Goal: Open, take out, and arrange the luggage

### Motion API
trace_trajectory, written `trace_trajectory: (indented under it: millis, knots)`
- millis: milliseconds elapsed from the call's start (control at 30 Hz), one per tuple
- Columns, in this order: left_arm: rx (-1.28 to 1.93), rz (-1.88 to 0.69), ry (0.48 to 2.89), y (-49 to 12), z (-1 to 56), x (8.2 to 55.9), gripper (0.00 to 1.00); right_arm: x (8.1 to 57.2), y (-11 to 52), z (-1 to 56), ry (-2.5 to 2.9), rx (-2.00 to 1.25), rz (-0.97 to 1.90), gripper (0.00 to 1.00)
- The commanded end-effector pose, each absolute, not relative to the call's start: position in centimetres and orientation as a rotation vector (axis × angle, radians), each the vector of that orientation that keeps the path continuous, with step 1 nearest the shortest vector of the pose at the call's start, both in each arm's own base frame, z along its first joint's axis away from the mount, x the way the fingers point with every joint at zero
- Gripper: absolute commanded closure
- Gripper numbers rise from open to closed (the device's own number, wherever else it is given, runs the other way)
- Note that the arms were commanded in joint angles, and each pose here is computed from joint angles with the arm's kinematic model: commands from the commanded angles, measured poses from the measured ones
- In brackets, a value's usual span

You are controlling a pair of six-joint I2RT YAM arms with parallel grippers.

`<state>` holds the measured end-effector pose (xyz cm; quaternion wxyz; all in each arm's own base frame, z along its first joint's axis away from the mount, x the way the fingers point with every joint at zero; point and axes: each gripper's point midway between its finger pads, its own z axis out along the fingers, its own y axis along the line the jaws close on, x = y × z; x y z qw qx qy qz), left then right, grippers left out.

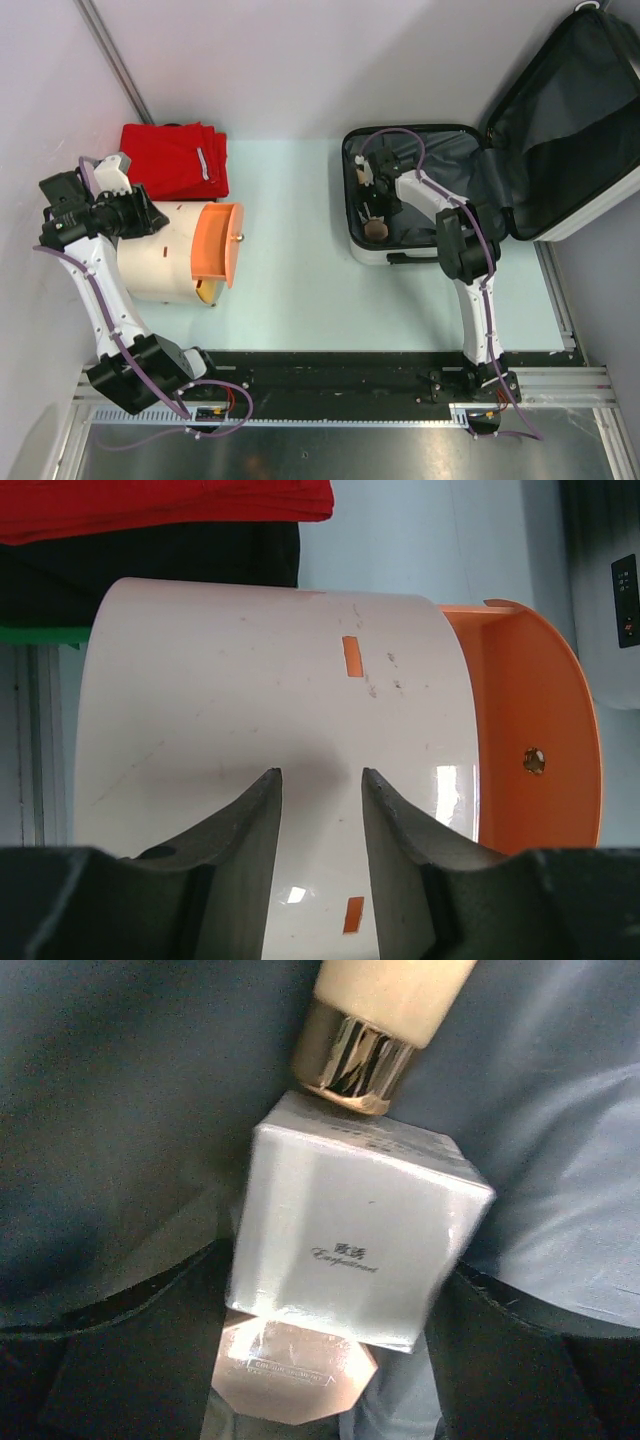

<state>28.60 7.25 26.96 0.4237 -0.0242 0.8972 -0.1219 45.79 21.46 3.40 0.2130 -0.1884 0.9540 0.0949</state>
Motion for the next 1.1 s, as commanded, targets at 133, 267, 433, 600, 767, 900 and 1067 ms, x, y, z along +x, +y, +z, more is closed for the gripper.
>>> trace_trajectory:
  millis: [133, 267, 433, 600, 767, 900, 1067]
  knots:
    - [-0.114, -0.376, 2.401, 6.5, 23.5, 26.6, 0.56, 49.7, 19.3, 10.7, 2.412, -0.421, 0.098, 0.47]
    - [-0.106, -0.386, 2.396, 6.3, 23.5, 26.6, 0.56, 50.4, 19.6, 14.9, 2.295, -0.471, 0.151, 0.59]
    - [-0.096, -0.39, 2.393, 6.2, 23.5, 26.5, 0.56, 48.3, 25.3, 23.4, 2.016, -0.835, 0.449, 0.69]
    - [-0.092, -0.401, 2.39, 5.8, 23.4, 26.2, 0.56, 42.2, 33.4, 30.0, 1.762, -1.216, 0.656, 0.71]
    - [-0.097, -0.416, 2.382, 5.7, 23.4, 26.3, 0.56, 35.9, 41.4, 35.2, 1.491, -1.378, 0.767, 0.71]
    - [-0.095, -0.421, 2.378, 5.5, 23.3, 26.1, 0.56, 31.2, 46.8, 35.6, 1.324, -1.491, 0.807, 0.72]
    - [-0.096, -0.421, 2.375, 5.2, 23.1, 25.8, 0.55, 27.1, 51.5, 35.1, 1.206, -1.558, 0.865, 0.71]
